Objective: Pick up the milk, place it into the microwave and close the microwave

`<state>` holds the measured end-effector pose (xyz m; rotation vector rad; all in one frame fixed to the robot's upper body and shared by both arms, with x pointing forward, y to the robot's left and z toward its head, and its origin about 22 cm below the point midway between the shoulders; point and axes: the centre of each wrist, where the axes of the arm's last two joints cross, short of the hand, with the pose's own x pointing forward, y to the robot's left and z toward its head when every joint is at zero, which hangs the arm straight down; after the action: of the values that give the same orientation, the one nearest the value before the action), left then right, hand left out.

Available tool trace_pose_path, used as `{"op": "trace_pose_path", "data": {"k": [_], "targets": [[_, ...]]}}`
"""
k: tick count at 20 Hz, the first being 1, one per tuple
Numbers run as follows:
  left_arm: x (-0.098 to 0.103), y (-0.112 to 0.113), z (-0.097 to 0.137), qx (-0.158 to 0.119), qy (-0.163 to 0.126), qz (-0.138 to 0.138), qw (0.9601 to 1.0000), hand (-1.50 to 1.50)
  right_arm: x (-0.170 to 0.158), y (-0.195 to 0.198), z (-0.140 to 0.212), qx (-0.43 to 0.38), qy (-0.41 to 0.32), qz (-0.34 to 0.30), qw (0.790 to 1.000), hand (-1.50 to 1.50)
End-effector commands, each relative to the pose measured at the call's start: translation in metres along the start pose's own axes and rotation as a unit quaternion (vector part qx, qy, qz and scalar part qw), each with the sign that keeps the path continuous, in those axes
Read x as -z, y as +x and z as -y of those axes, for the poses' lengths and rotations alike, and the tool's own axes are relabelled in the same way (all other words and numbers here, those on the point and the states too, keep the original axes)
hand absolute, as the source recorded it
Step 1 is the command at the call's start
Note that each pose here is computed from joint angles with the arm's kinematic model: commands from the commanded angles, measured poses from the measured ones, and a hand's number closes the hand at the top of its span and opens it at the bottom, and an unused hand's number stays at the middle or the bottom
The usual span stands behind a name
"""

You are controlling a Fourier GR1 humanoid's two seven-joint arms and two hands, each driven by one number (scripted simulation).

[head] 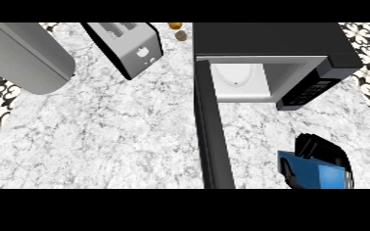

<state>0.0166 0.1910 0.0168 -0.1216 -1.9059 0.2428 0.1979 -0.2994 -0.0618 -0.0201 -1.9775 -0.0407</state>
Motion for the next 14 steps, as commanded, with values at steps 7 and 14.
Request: {"op": "trace_pose_path", "data": {"k": [7,14], "targets": [[0.014,0.005,-0.015,-0.012,-0.001,0.001,0.9999,-1.50,0.037,0.024,-0.048,0.021,-0.007,0.007,1.000,1.50],[-0.003,0.002,-0.019,0.005,0.008,0.002,1.0000,-1.50,0.069,0.023,-0.091,-0.009,0.016,-0.006,1.000,1.50]]}}
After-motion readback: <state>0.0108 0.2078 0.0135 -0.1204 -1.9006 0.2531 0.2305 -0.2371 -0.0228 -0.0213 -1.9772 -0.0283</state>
